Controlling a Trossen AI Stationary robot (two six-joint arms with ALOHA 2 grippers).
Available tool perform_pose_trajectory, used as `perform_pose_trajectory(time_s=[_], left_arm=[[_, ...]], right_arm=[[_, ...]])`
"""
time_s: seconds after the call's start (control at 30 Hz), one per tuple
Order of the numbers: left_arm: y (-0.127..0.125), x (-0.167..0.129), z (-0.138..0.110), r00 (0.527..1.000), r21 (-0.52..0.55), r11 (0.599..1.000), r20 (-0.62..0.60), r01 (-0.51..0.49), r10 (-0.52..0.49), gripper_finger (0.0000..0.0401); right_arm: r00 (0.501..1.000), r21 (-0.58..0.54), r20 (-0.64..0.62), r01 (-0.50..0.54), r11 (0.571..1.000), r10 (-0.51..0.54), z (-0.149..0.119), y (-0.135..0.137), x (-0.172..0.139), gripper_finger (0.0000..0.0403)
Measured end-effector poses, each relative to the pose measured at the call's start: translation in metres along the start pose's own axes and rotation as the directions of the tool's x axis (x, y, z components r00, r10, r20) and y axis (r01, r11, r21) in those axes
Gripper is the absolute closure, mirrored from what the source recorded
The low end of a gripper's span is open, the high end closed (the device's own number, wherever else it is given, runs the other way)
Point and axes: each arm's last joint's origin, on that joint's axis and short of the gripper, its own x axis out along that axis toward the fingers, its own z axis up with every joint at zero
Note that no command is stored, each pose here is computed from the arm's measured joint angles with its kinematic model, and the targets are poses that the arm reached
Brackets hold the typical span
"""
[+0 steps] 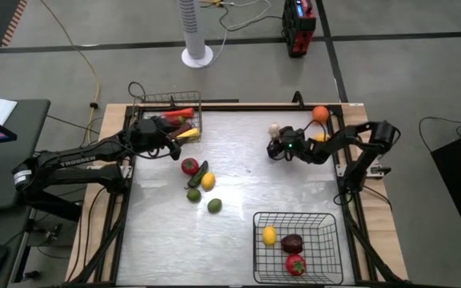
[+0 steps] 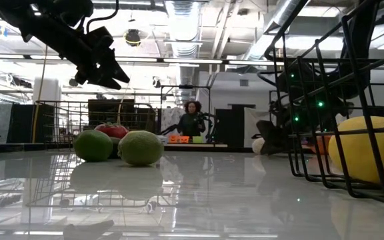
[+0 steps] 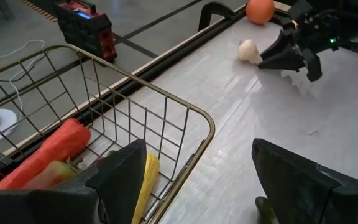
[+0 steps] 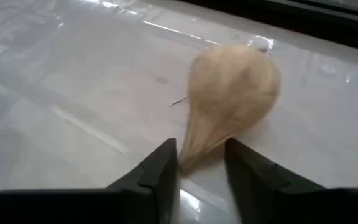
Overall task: Sort produce into baskets
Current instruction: Put the garlic into the top wire basket
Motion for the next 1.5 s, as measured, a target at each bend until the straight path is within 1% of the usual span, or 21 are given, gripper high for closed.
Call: perform_pose_trajectory(time_s=[0.23,0.37,0.47,0.6,0.73,0.97,1.13,1.2,1.27,1.3,1.4,1.5], left_arm=[[0.000,0.000,0.000,1.000,0.000,1.000,0.000,0.000,0.000,0.0120],[0.000,0.000,0.000,1.000,0.000,1.000,0.000,0.000,0.000,0.0120],[0.000,0.000,0.000,1.000,0.000,1.000,0.000,0.000,0.000,0.0120],[0.000,0.000,0.000,1.000,0.000,1.000,0.000,0.001,-0.001,0.0120],[0.000,0.000,0.000,1.000,0.001,1.000,-0.001,0.001,-0.001,0.0120],[0.000,0.000,0.000,1.000,0.008,1.000,-0.005,0.000,0.000,0.0120],[0.000,0.000,-0.001,1.000,0.002,1.000,-0.009,0.012,-0.012,0.0120],[-0.002,0.000,-0.001,0.998,-0.003,0.998,-0.022,0.060,-0.060,0.0120],[-0.004,0.000,-0.002,0.987,0.015,0.987,-0.039,0.159,-0.158,0.0120],[-0.006,-0.001,-0.002,0.974,0.030,0.975,-0.048,0.221,-0.220,0.0120],[-0.017,-0.001,-0.001,0.913,0.088,0.908,-0.050,0.408,-0.406,0.0120],[-0.032,0.000,0.005,0.852,0.156,0.841,0.000,0.517,-0.524,0.0120]], right_arm=[[0.999,-0.053,-0.006,-0.049,0.997,0.049,-0.004,0.012,-0.005,0.0328],[0.998,-0.076,-0.007,-0.061,0.995,0.061,-0.006,0.015,-0.007,0.0361],[0.998,-0.079,-0.008,-0.065,0.995,0.064,-0.006,0.016,-0.007,0.0378],[0.994,-0.092,-0.018,-0.106,0.990,0.105,-0.008,0.021,-0.010,0.0377],[0.980,-0.124,-0.040,-0.196,0.973,0.192,-0.008,0.035,-0.024,0.0373],[0.937,-0.173,-0.020,-0.348,0.921,0.350,0.004,0.057,-0.069,0.0373],[0.887,-0.185,0.028,-0.448,0.875,0.460,0.014,0.065,-0.103,0.0372],[0.861,-0.185,0.053,-0.489,0.853,0.505,0.017,0.069,-0.113,0.0372],[0.837,-0.190,0.067,-0.524,0.830,0.543,0.018,0.072,-0.122,0.0372],[0.824,-0.193,0.076,-0.540,0.819,0.561,0.018,0.074,-0.126,0.0372],[0.780,-0.194,0.116,-0.589,0.784,0.615,0.019,0.081,-0.136,0.0371],[0.730,-0.185,0.184,-0.632,0.753,0.658,0.023,0.088,-0.141,0.0371]])
